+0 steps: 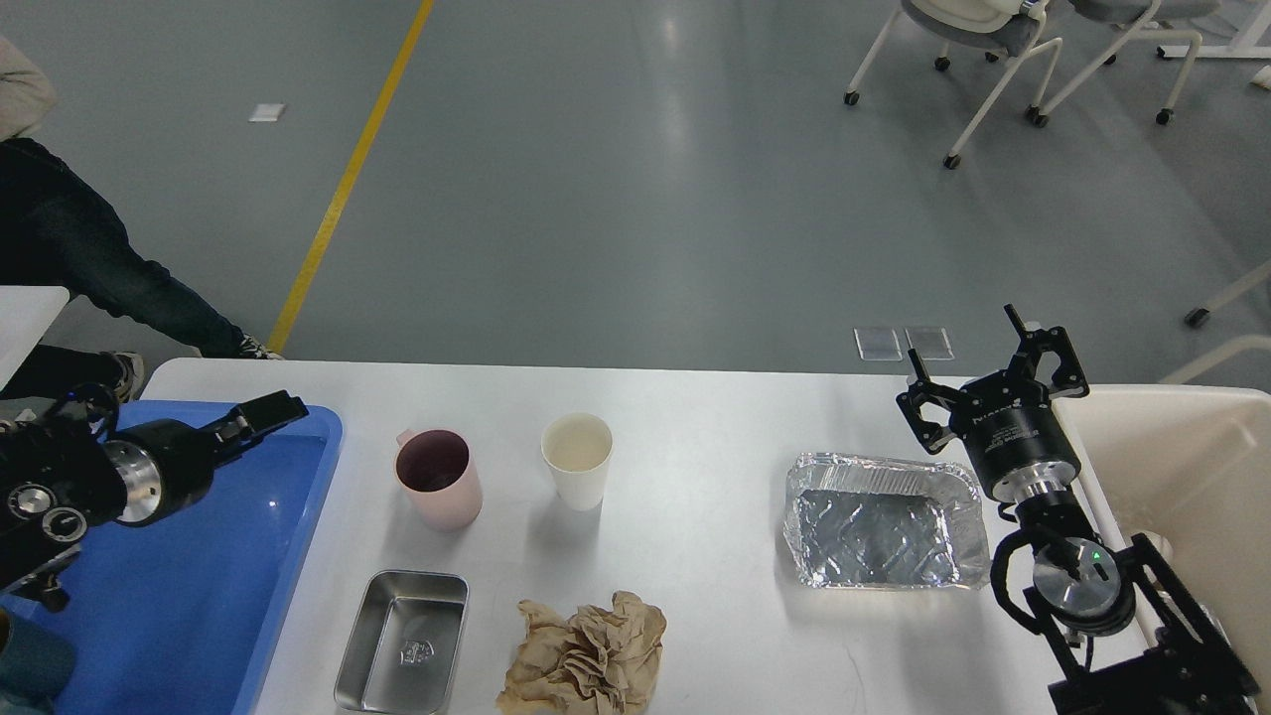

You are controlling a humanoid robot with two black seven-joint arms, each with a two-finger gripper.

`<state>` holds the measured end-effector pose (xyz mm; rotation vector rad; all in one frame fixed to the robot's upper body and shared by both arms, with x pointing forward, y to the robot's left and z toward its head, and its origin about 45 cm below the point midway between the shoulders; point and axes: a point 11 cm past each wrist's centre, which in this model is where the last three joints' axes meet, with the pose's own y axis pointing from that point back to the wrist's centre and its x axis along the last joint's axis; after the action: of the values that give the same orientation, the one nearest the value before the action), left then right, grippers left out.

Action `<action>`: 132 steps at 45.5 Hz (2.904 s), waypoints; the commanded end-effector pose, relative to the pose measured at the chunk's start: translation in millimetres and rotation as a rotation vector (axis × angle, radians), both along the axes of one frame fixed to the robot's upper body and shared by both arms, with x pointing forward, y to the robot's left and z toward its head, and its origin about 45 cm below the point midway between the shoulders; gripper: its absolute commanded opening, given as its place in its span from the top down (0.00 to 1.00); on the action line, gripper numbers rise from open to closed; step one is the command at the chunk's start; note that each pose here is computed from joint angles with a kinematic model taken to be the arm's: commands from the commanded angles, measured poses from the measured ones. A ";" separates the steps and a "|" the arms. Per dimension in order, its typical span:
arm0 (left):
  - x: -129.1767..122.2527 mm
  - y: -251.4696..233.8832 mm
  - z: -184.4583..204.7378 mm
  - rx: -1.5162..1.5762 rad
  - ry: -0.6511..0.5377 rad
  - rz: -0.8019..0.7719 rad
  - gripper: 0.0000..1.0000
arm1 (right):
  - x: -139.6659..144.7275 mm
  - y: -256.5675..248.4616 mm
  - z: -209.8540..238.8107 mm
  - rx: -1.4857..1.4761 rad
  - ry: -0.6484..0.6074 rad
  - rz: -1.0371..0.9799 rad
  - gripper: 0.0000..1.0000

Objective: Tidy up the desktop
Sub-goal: 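Grasp the pink mug with the left gripper and lift it, then lower the pink mug into the blue bin and release it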

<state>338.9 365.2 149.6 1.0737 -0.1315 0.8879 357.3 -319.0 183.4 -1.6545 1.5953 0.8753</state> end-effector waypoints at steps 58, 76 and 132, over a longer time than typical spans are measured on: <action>34.7 -42.9 37.1 0.066 0.022 -0.279 1.00 | 4.4 7.5 4.8 -0.011 -0.017 0.008 0.00; 35.3 32.4 187.9 0.204 -0.059 -0.302 1.00 | 4.5 15.6 4.6 0.009 -0.021 0.015 0.00; -136.2 131.3 -7.0 0.286 0.247 -0.049 0.20 | 11.0 32.3 11.0 0.015 -0.046 0.034 0.00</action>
<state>203.0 497.3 140.8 1.4380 -0.0776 0.7032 368.7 -286.6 194.5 -1.6843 1.5308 0.8585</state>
